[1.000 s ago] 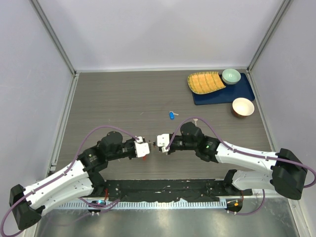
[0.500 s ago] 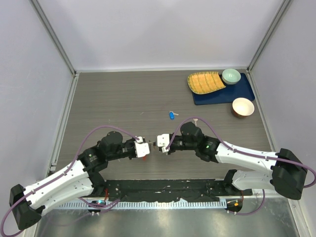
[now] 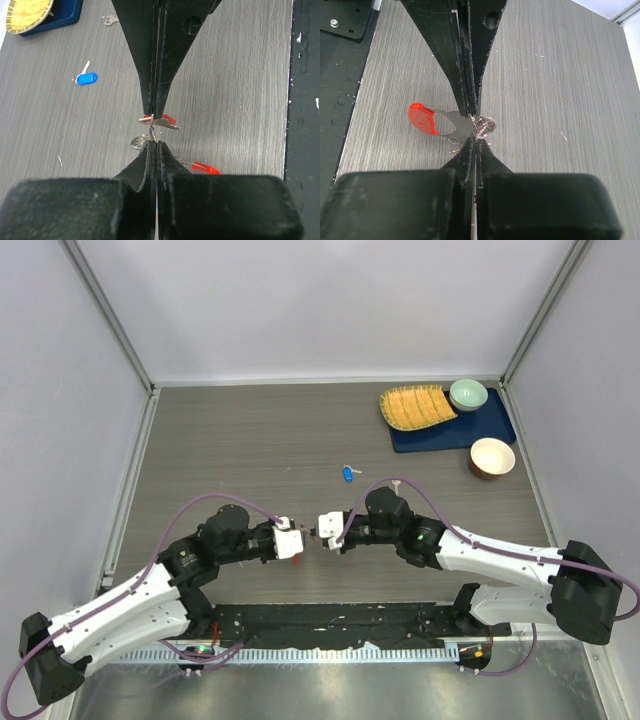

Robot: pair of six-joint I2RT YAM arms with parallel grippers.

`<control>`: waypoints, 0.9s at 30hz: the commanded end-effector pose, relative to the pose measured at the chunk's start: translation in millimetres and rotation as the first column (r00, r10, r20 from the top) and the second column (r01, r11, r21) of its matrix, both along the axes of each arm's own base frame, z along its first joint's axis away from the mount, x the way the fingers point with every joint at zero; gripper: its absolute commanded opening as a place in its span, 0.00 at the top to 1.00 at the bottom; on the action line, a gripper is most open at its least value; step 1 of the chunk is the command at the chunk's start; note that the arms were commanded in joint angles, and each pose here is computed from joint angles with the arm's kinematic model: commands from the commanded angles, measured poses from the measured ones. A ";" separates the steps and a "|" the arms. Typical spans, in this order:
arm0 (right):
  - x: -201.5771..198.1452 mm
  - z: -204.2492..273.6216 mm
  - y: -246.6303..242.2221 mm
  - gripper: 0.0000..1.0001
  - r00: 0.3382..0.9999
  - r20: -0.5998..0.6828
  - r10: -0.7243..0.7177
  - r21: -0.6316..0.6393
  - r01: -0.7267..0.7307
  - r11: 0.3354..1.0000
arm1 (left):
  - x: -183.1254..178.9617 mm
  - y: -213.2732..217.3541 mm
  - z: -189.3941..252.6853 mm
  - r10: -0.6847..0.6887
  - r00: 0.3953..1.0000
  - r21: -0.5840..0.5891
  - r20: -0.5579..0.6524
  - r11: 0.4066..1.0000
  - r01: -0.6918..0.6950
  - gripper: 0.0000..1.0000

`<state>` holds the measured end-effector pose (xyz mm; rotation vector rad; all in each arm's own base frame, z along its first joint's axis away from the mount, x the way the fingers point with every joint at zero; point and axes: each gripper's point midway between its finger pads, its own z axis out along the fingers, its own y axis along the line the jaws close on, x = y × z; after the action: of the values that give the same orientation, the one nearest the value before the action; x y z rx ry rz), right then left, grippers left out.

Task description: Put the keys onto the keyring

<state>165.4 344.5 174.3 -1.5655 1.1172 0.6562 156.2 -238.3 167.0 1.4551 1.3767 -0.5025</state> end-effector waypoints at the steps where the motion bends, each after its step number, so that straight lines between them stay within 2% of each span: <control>1: -8.3 19.7 11.0 0.99 0.996 0.048 0.073 0.057 -0.076 0.995 | -5.5 -10.1 16.9 -0.058 0.998 -0.032 0.009 0.998 0.058 1.00; 14: -13.2 25.2 13.1 0.99 0.991 0.088 0.099 0.048 -0.103 0.994 | -8.0 -11.3 13.9 -0.078 0.997 -0.013 -0.009 0.997 0.078 1.00; 27: -11.6 34.2 12.8 0.99 0.993 0.090 0.079 0.050 -0.084 0.995 | 1.2 -9.5 6.7 -0.021 0.999 0.035 -0.046 0.999 0.023 1.00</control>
<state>155.6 346.7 170.6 -1.6333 1.0616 0.6538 152.6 -244.6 165.2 1.5028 1.4006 -0.5415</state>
